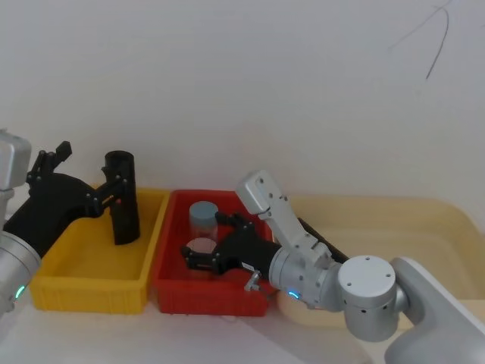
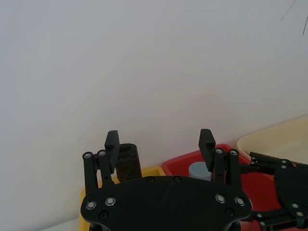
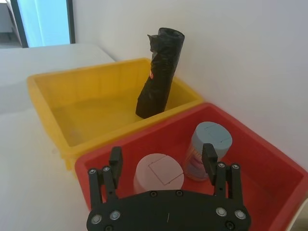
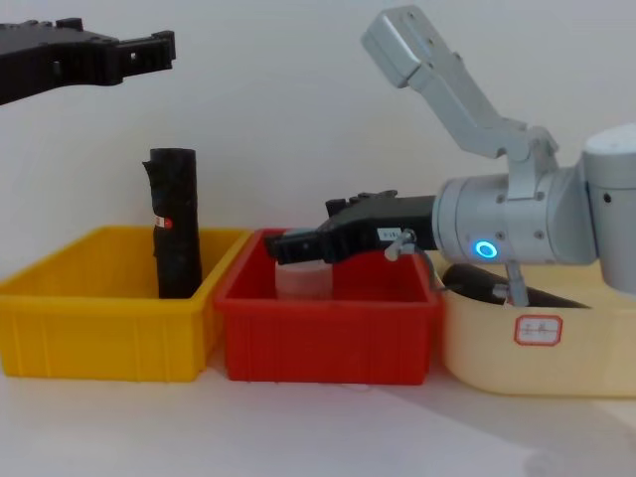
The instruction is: Pick up the garbage bag with the one hand and transfer it to the other hand.
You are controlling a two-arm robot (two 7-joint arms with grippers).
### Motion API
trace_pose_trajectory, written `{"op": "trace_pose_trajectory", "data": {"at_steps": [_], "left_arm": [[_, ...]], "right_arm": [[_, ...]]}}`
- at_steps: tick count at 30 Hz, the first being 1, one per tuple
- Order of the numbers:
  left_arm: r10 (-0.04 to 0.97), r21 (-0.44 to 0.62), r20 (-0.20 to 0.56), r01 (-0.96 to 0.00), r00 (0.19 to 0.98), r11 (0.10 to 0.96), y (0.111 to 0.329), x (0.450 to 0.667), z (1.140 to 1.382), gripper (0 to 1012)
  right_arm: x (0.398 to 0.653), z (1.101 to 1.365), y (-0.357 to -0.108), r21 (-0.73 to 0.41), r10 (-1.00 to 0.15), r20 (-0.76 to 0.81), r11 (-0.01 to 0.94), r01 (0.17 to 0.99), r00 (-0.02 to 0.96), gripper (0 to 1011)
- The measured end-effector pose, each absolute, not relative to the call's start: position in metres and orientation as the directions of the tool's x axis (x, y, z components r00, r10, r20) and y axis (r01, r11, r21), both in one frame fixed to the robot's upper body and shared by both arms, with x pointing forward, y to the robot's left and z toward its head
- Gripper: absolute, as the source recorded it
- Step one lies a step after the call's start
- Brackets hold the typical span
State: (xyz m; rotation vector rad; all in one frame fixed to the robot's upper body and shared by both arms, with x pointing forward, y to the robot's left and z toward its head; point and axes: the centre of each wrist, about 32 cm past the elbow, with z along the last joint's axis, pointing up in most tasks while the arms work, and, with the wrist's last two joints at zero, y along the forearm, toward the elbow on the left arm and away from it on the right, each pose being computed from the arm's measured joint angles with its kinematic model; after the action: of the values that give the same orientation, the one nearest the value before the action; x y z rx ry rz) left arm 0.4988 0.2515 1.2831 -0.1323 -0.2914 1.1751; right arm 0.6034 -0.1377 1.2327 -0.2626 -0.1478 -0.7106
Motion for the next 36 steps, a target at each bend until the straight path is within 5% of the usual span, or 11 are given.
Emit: {"op": "trace_pose_trajectory", "data": {"at_steps": [36], "left_arm": [[0.922, -0.253, 0.156, -0.888, 0.354, 0.383, 0.251, 0.499, 1.283, 1001]], "right_arm": [[0.619, 1.225, -0.128, -0.297, -0.617, 0.207, 0.7, 0.65, 0.759, 1001]]}}
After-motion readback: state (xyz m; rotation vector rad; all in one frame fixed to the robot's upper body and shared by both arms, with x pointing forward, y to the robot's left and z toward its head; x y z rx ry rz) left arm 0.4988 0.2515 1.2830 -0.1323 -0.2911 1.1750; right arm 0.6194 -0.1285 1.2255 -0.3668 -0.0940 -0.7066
